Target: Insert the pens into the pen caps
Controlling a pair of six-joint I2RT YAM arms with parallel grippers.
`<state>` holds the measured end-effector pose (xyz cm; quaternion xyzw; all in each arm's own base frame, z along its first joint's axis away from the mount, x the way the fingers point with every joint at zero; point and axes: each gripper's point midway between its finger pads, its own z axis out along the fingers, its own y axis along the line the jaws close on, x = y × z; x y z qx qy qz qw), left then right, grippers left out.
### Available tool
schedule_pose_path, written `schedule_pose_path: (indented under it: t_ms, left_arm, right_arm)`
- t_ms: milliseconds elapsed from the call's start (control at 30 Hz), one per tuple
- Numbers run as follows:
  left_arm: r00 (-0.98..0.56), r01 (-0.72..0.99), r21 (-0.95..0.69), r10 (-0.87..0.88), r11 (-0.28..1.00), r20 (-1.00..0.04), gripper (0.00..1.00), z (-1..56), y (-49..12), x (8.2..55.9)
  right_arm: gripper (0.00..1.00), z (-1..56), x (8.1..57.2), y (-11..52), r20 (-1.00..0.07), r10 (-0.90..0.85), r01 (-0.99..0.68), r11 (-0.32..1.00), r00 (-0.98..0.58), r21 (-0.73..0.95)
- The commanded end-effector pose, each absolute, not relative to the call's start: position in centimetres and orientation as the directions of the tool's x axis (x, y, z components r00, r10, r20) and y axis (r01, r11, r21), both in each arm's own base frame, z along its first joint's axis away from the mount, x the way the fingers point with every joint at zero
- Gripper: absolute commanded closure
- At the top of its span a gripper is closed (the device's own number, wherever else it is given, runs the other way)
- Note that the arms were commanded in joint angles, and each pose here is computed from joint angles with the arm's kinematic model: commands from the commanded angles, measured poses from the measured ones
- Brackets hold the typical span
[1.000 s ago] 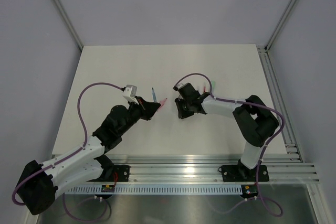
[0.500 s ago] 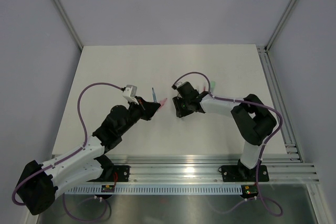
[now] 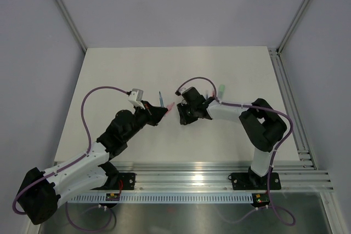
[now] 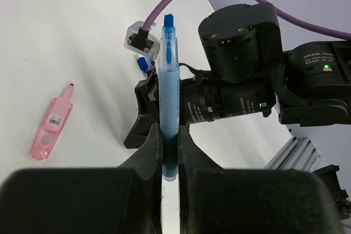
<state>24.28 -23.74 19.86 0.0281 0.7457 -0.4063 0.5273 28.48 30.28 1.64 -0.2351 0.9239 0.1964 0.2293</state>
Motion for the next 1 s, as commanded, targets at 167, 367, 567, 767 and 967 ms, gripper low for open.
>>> schedule_pose_path:
  t_ms: [167, 367, 567, 767, 967]
  left_arm:
    - [-0.393, 0.513, -0.573, -0.418, 0.639, -0.819, 1.00, 22.0, -24.1, 24.6]
    - [-0.393, 0.513, -0.574, -0.420, 0.638, -0.818, 1.00, 22.1, -24.1, 24.5]
    - [-0.393, 0.514, -0.575, -0.421, 0.637, -0.817, 1.00, 22.1, -24.1, 24.5]
    - [-0.396, 0.511, -0.579, -0.424, 0.635, -0.815, 1.00, 22.0, -24.1, 24.6]
    - [-0.399, 0.509, -0.579, -0.421, 0.637, -0.814, 1.00, 21.9, -24.2, 24.7]
  right_arm:
    - [0.66, 1.6, 25.4, 31.2, -0.485, -0.406, -0.569, 0.782, -0.775, 0.254]
    - [0.66, 2.0, 24.1, 30.6, -0.485, -0.387, -0.548, 0.798, -0.784, 0.250]
    - [0.66, 2.0, 22.4, 30.4, -0.492, -0.363, -0.531, 0.806, -0.791, 0.260]
    - [0.63, 2.5, 22.3, 30.1, -0.510, -0.313, -0.496, 0.824, -0.801, 0.274]
    - [0.57, 5.6, 22.9, 30.0, -0.549, -0.188, -0.405, 0.861, -0.815, 0.306]
